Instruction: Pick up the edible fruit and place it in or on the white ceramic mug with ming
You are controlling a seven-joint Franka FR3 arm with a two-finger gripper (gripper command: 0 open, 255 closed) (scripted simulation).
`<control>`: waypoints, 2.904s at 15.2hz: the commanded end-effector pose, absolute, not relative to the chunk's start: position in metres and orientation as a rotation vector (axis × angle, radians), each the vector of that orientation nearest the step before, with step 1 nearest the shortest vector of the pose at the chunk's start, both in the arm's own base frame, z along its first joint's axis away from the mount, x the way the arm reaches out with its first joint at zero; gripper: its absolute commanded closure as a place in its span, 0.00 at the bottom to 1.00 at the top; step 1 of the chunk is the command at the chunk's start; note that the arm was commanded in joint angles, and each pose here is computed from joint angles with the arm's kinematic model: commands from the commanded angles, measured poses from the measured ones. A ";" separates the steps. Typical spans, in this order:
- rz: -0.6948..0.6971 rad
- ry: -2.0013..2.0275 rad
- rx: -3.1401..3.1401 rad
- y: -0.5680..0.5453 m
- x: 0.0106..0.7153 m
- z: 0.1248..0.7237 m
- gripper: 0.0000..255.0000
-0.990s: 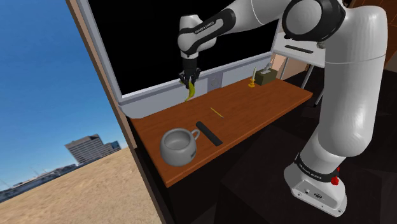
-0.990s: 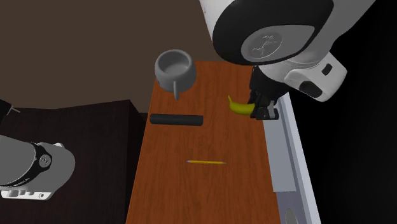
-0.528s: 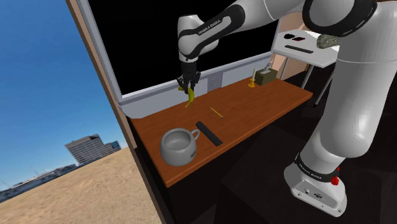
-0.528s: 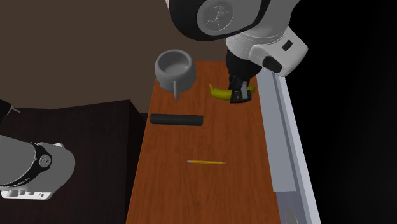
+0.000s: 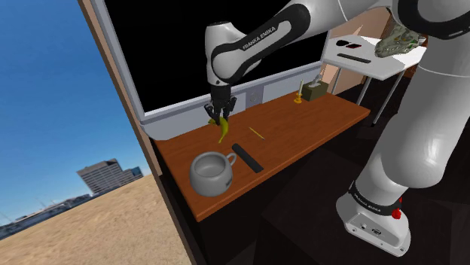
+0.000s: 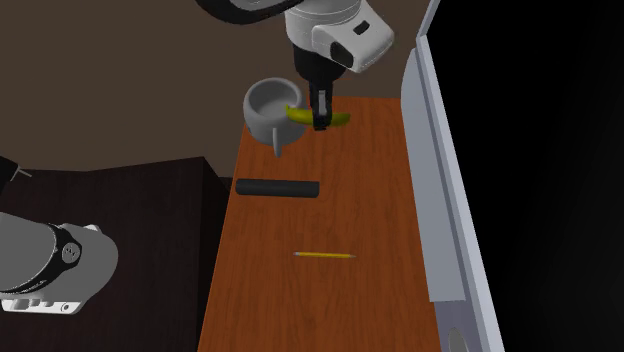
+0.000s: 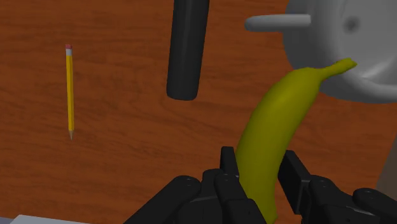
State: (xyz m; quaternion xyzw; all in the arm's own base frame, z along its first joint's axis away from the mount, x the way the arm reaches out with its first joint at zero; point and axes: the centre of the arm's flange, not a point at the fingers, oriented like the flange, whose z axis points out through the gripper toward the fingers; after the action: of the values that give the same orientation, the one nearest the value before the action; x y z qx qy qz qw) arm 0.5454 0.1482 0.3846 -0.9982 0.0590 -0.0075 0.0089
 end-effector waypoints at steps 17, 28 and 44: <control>-0.024 0.187 -3.118 0.243 0.459 0.335 1.00; -0.024 0.187 -3.118 0.243 0.459 0.313 1.00; -0.024 0.187 -3.118 0.242 0.458 0.363 0.00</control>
State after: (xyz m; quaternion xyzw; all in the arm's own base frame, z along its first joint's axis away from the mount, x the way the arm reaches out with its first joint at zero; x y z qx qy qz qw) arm 0.4581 0.2422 0.3627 -0.9981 0.0598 -0.0078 0.0089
